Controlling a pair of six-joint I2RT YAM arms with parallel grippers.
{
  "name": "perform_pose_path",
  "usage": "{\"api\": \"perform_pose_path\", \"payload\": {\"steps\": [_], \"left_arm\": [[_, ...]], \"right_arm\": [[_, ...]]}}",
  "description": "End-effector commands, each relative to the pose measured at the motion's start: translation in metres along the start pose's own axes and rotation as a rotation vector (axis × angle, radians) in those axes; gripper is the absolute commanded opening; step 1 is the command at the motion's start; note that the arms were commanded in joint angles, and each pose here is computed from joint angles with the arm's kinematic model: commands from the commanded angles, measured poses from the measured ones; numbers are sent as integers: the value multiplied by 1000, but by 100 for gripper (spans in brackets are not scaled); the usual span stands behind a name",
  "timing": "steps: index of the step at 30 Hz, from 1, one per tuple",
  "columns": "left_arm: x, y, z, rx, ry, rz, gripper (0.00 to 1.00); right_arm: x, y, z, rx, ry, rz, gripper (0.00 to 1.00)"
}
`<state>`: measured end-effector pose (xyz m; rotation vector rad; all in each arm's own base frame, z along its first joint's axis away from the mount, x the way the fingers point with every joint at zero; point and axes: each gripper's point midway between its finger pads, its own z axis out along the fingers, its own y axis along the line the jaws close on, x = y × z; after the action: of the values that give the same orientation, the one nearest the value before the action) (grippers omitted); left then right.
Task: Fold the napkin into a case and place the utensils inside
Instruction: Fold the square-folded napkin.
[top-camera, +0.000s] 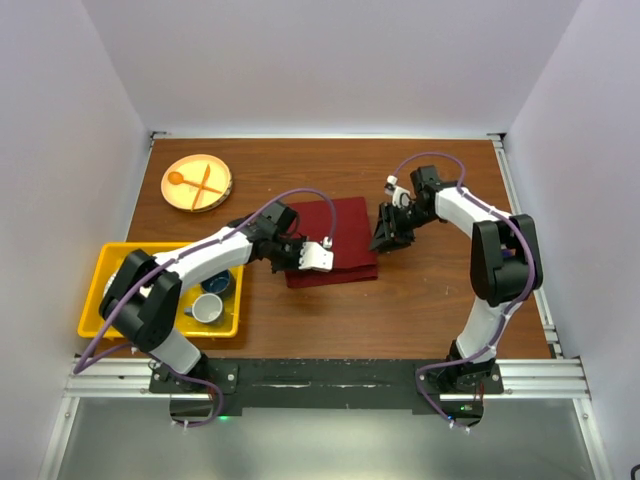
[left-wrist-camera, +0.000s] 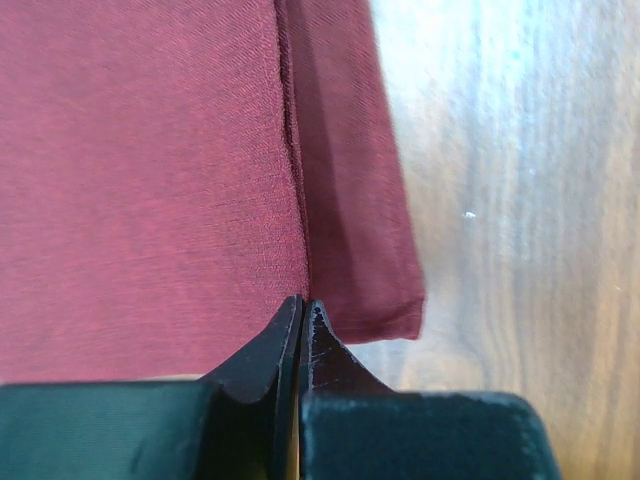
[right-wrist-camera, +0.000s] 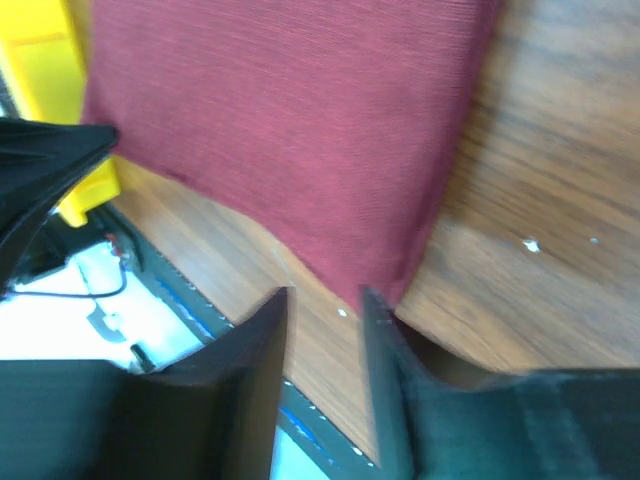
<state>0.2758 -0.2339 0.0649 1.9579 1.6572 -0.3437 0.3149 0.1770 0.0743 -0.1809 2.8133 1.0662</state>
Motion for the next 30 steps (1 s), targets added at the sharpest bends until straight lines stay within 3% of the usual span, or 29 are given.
{"api": "perform_pose_path", "payload": {"steps": [1, 3, 9, 17, 23, 30], "left_arm": [[-1, -3, 5, -2, -21, 4, 0], [-1, -1, 7, -2, -20, 6, 0], [1, 1, 12, -3, -20, 5, 0], [1, 0, 14, -2, -21, 3, 0], [-4, 0, 6, -12, -35, 5, 0], [-11, -10, -15, -13, -55, 7, 0]], "right_arm": [[0, -18, 13, 72, 2, 5, 48], [-2, -21, 17, 80, -1, 13, 51], [-3, -16, 25, 33, 12, 36, 36], [1, -9, 27, 2, 28, 40, 32], [3, 0, 21, -20, 51, 26, 0], [16, 19, 0, -58, 49, 5, 0]]}}
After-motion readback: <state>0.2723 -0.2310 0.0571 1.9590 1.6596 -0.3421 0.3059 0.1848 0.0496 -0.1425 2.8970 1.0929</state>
